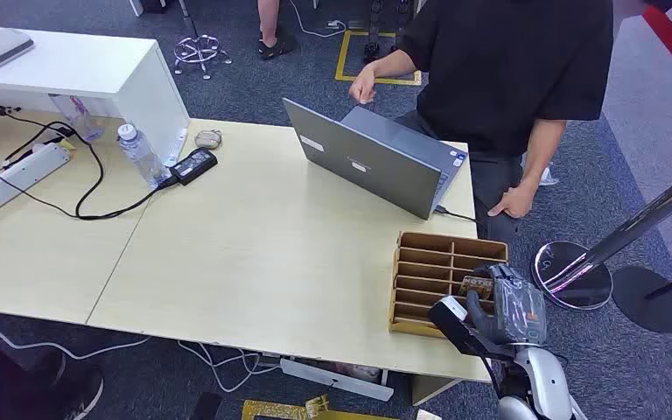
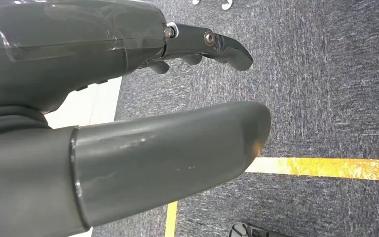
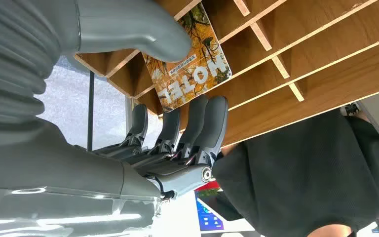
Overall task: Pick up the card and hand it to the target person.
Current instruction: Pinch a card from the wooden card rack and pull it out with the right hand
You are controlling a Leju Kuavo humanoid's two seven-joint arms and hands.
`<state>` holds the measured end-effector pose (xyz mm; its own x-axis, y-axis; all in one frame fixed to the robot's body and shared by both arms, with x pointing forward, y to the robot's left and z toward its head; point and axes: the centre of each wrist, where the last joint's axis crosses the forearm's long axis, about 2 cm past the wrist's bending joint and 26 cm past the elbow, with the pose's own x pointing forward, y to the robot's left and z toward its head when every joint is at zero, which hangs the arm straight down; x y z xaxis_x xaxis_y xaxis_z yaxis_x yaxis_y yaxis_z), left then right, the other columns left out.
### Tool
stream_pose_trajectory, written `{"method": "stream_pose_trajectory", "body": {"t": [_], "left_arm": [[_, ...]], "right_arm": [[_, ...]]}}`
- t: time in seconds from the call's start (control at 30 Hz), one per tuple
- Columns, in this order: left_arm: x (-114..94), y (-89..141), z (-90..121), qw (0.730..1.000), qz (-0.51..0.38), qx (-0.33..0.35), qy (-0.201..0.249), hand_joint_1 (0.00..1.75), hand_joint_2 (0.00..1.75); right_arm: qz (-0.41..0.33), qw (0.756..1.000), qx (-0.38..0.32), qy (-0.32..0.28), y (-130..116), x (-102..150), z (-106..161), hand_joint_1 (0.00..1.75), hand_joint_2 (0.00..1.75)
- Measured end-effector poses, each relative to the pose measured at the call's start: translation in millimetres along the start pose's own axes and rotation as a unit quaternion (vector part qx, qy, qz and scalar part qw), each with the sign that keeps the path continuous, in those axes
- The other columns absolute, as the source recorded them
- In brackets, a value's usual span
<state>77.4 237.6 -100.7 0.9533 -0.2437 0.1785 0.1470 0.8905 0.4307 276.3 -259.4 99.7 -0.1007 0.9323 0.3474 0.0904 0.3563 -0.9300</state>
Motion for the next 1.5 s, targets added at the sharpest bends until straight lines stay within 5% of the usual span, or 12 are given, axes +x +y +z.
{"method": "stream_pose_trajectory", "body": {"t": [1.5], "left_arm": [[-0.1,0.2,-0.1,1.000,0.001,0.001,0.003,0.00,0.00]], "right_arm": [[0.056,0.998,0.009,-0.001,-2.1,-0.8,-3.2,0.97,1.75]]}}
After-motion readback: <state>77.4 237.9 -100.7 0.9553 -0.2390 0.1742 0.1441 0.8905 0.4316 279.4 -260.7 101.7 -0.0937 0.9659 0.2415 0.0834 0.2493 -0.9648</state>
